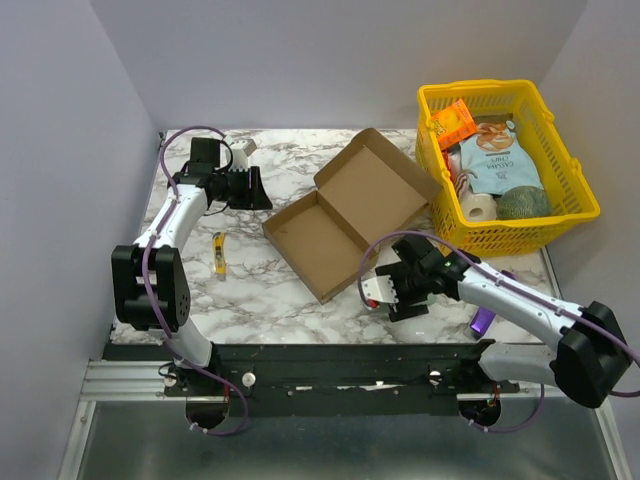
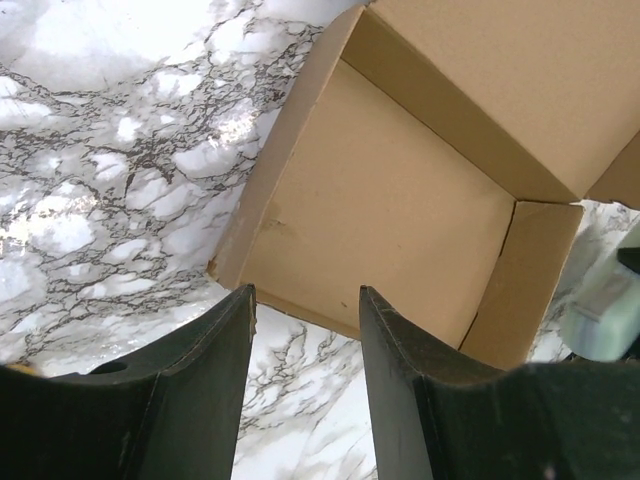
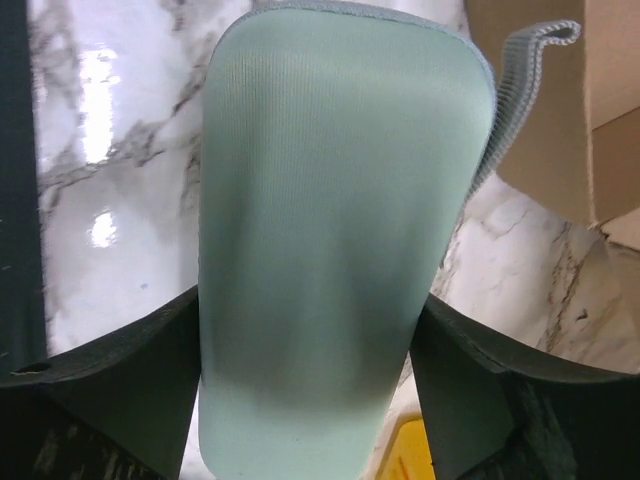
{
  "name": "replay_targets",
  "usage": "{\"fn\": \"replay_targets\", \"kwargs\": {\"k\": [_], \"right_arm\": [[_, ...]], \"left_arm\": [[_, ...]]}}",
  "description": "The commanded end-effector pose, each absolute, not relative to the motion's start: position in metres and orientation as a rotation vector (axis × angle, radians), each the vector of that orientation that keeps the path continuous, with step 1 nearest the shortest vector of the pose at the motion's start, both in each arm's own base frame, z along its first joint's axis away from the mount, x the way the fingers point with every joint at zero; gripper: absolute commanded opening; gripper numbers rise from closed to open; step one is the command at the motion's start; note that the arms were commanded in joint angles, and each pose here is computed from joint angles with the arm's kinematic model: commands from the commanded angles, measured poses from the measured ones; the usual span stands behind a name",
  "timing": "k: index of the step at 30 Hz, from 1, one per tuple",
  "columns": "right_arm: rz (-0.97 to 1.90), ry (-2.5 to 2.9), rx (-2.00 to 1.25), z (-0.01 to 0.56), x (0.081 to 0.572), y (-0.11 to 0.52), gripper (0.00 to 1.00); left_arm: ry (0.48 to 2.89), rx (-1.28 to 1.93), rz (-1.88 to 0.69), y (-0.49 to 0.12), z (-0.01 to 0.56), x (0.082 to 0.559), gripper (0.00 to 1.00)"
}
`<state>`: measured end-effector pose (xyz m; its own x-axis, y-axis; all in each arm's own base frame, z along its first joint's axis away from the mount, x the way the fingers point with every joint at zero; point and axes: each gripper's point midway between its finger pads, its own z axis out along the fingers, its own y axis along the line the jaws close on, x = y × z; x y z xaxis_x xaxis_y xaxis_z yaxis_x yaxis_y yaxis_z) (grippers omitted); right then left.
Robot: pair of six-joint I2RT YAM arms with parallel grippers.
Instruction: Unpack the express box
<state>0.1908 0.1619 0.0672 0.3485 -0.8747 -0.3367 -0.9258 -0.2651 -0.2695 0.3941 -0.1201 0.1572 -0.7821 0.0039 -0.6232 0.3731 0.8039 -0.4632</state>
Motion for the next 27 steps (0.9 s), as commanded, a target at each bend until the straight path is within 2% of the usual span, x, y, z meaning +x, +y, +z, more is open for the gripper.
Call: {"fn": "replay_targets", "kwargs": {"k": [1,4,8,12,13,14,15,16,18,19,20,24,25,26,27], "right_arm": [[0.074,1.470,-2.080,0.093,0.232,0.191,1.00],[0.141,1.418,-2.147,0.116,0.213,0.188,1.00],[0.133,1.250,-2.018,0.190,0.218,0.205,1.00],[0.025,1.373,-1.594,0.281,0.277,0.223,1.00],[0.055,1.487,-1.446,0.293,0.290,0.224,1.00],[0.046,1.606,-1.386,0.283,0.313,0.228,1.00],[0.052,1.735,-1.240,0.286,0.325,0.223,1.00],[0.086,1.774,-1.163,0.313,0.334,0.227,1.00],[0.090,1.950,-0.985,0.304,0.362,0.221,1.00],[0.165,1.969,-0.809,0.328,0.369,0.223,1.00],[0.171,1.959,-0.739,0.338,0.377,0.217,1.00],[0.039,1.852,-0.523,0.412,0.400,0.189,1.00],[-0.027,1.948,-0.533,0.390,0.408,0.186,1.00],[-0.049,1.893,-0.453,0.425,0.409,0.177,1.00],[-0.130,1.914,-0.393,0.424,0.413,0.163,1.00]], "left_arm": [[2.336,0.303,-0.828,-0.126,0.168,0.395,0.54],[2.323,0.341,-0.877,-0.133,0.175,0.389,0.55],[2.294,0.424,-0.956,-0.142,0.187,0.383,0.57],[2.265,0.483,-0.875,-0.136,0.201,0.391,0.64],[2.245,0.497,-0.845,-0.134,0.212,0.396,0.89],[2.236,0.516,-0.805,-0.130,0.215,0.400,0.99],[2.227,0.528,-0.768,-0.127,0.220,0.405,0.99],[2.194,0.545,-0.723,-0.124,0.239,0.413,0.99],[2.205,0.537,-0.589,-0.109,0.247,0.432,0.99],[2.165,0.526,-0.531,-0.104,0.277,0.442,0.99],[2.178,0.496,-0.476,-0.097,0.280,0.454,0.99],[2.070,0.366,-0.283,-0.071,0.347,0.476,0.99],[2.019,0.353,-0.271,-0.070,0.361,0.480,0.99],[1.973,0.350,-0.261,-0.070,0.375,0.475,0.99],[1.946,0.345,-0.260,-0.070,0.380,0.475,0.99]]}}
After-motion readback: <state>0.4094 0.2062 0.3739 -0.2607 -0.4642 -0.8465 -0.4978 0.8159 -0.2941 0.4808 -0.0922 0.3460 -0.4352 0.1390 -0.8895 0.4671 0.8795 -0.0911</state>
